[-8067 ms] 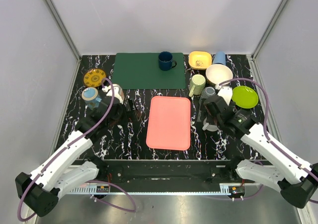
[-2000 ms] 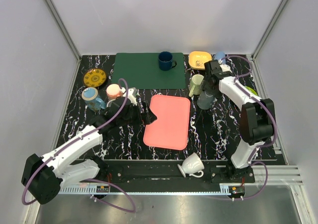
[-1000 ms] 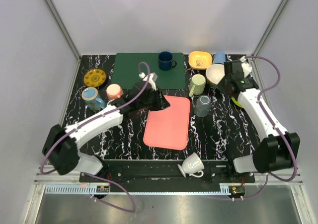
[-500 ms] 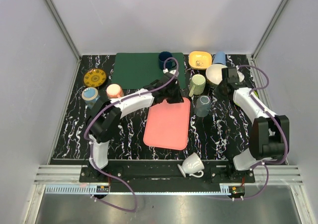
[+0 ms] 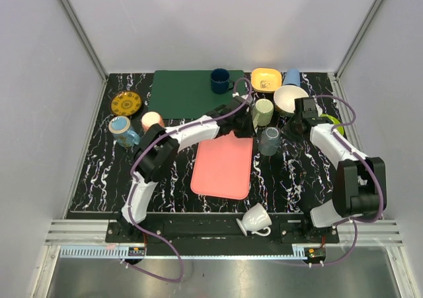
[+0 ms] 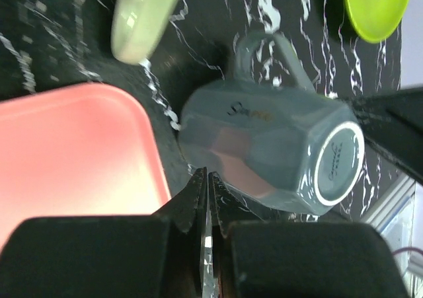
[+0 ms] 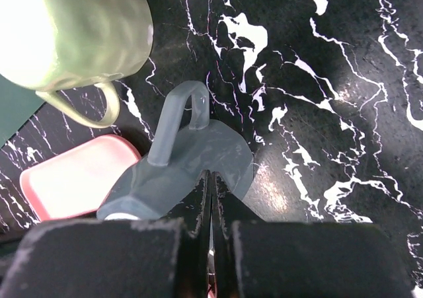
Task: Turn the mug right side up
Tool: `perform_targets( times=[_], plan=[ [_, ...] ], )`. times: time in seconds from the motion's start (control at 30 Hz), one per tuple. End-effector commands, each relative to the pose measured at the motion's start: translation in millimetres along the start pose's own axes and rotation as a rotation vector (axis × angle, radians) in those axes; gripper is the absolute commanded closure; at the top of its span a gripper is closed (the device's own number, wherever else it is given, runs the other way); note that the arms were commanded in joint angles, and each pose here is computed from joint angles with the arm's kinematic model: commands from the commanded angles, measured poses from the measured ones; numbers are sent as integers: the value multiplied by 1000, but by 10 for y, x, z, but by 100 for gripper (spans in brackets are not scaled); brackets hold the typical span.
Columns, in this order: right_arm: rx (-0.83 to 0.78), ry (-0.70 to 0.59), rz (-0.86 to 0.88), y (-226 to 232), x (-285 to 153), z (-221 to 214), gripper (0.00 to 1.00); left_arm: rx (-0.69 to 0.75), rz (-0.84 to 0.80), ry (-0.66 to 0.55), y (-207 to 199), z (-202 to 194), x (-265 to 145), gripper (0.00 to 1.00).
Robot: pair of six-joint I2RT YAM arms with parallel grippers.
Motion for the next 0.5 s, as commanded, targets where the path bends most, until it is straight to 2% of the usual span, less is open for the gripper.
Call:
perform_targets(
  times=[0.0,0.33,0.43,0.47],
  plan=[
    [-4,16,65,164,64,54,100,61,-139,28,-379,-74,50,96],
    [-23,7,76,248,84,131,95,98,-218,58,-610,-227,107,95],
    [-38,9,72,281,83,171,90,112,-240,65,-680,-270,107,95],
    [-50,7,73,306,88,197,86,115,-244,65,-698,-276,108,95]
  ],
)
Point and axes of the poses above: each gripper's point midway between its finger pads, its own x axis out along the fingers, its own y axis along the line the jaws close on, z = x × y, the point moved 8 cm from there along -x, back along the fingers, and after that the axes turned 6 degrees about x, right-handed, at the moved point
